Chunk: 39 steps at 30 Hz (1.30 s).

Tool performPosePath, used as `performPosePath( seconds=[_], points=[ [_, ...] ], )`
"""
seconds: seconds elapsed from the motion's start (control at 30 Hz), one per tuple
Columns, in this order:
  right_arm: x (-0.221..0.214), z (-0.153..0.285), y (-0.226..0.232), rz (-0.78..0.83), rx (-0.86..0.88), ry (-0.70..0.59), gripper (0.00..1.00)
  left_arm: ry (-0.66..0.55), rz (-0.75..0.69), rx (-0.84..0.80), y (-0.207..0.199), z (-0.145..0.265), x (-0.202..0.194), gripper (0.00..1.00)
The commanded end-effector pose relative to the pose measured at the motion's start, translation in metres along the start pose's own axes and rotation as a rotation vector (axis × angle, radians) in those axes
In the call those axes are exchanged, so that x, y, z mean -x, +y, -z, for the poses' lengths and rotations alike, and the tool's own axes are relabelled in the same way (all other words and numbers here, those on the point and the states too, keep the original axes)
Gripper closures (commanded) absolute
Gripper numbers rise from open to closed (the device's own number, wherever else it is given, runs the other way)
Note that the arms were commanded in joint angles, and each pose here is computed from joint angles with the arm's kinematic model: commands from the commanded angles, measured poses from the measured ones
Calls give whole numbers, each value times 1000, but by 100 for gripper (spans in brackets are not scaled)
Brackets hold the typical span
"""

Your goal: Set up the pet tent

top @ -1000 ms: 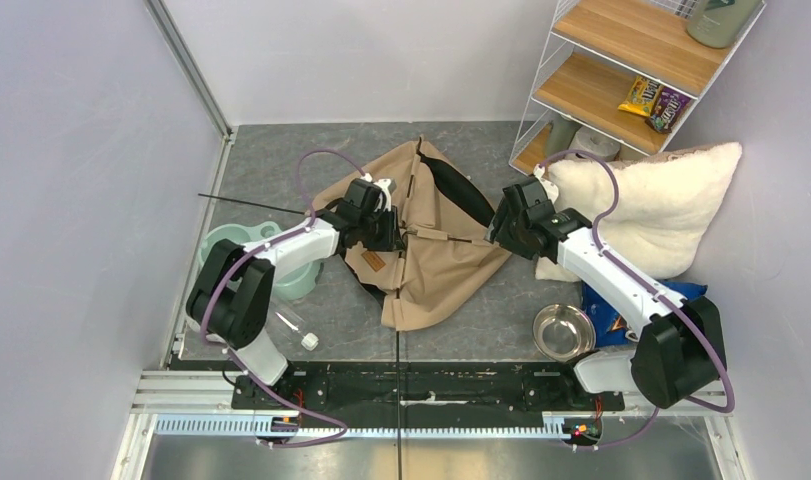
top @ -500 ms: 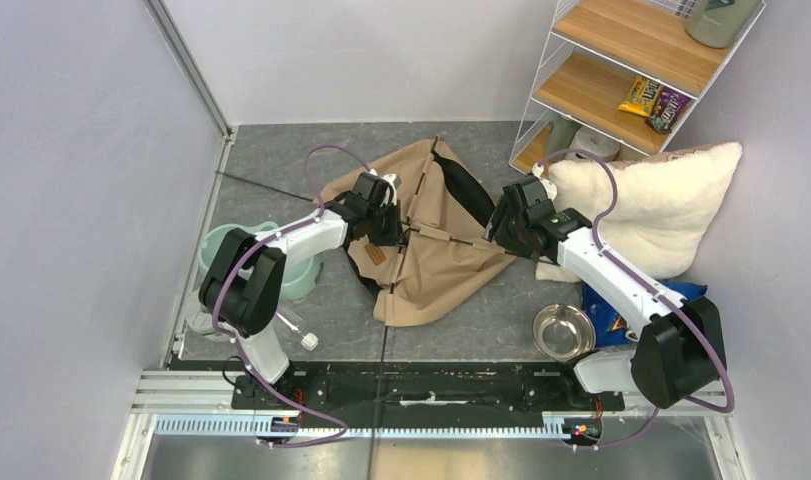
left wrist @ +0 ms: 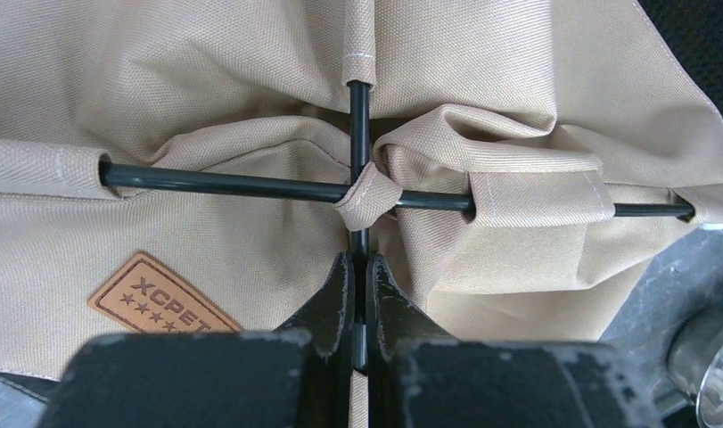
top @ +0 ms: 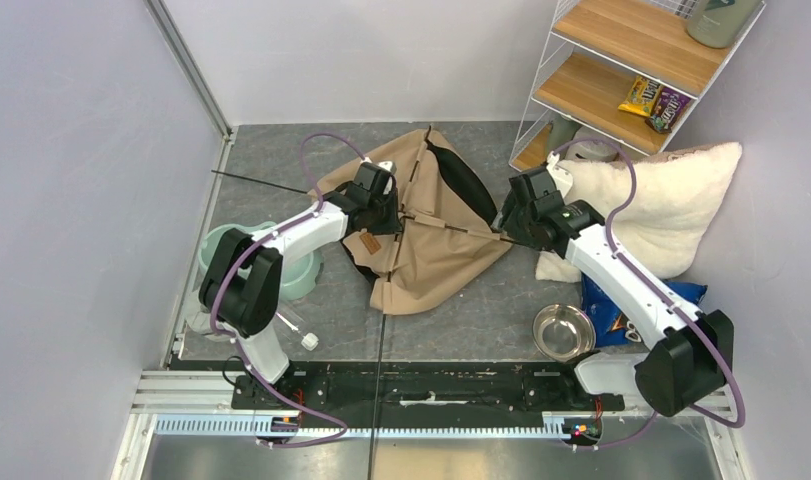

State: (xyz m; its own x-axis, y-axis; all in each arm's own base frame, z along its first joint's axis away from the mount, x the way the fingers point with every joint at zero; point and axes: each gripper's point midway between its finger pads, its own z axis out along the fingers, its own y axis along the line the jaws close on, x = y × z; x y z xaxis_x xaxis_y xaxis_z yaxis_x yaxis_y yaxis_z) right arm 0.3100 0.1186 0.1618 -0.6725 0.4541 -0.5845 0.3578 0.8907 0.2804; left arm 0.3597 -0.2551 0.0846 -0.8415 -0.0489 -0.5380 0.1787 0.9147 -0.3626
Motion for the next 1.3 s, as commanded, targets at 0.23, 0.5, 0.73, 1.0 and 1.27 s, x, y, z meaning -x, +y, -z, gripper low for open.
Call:
performPosePath(
  seconds=[0.23, 0.5, 0.73, 1.0, 1.27],
  points=[
    [54, 40, -5, -87, -47, -178, 32, -236, 87, 135, 11, 39, 62, 98],
    [62, 40, -5, -99, -68, -193, 33, -246, 143, 227, 33, 44, 66, 98],
    [60, 25, -11, -82, -125, -186, 33, -236, 151, 243, 47, 43, 68, 98],
    [65, -20, -58, -130, -289, -207, 48, -216, 125, 178, 39, 37, 65, 98],
    [86, -10, -125, -146, -535, -369, 55, -222, 110, 181, 39, 40, 66, 98]
  ],
)
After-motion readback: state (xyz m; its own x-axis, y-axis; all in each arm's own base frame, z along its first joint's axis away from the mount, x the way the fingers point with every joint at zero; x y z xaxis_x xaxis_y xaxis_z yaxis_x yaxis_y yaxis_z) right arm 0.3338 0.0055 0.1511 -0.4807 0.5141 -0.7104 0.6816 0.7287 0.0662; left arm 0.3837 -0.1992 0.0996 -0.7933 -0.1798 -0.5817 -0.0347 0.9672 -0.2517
